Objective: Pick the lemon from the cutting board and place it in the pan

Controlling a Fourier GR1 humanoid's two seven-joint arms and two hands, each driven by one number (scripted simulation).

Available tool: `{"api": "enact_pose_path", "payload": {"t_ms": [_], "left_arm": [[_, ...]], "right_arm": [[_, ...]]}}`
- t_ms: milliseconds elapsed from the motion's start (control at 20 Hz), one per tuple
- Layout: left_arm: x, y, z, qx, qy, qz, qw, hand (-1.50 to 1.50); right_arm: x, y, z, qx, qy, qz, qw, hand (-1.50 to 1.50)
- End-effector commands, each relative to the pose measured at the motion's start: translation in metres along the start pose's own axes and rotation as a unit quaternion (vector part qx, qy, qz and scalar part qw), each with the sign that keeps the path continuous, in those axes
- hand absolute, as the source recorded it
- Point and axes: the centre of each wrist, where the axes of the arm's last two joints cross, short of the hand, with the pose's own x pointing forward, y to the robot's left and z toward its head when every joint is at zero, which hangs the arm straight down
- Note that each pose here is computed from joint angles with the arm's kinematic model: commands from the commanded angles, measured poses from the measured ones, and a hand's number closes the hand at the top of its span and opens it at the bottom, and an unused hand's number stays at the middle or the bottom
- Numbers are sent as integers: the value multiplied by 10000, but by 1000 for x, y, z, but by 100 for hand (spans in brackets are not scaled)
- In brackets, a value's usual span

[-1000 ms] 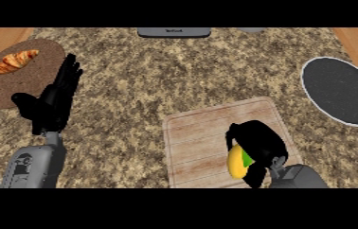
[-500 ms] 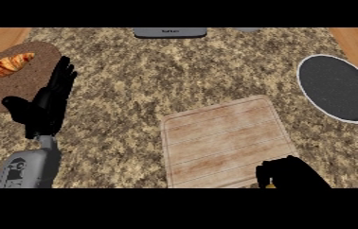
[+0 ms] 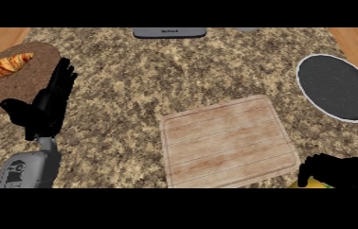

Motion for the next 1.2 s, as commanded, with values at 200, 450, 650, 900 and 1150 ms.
{"api": "enact_pose_path", "payload": {"t_ms": [200, 450, 650, 900, 1150], "left_arm": [[5, -8, -3, -76, -21, -42, 10000, 0], [-3, -4, -5, -111, 5, 34, 9999, 0], [8, -11, -4, -193, -5, -14, 9998, 0], [23, -24, -9, -288, -68, 42, 9996, 0], [11, -18, -11, -326, -189, -3, 9993, 0]], "right_arm": [[-42, -30, -15, -1110, 428, -1104, 9867, 150], [-98, -63, -34, -1534, 722, -1840, 9682, 150], [-138, -85, -65, -1549, 1063, -1554, 9698, 150], [-203, -83, -83, -1805, 1234, -1230, 9680, 150], [-237, -62, -96, -1808, 1574, -274, 9705, 150]]}}
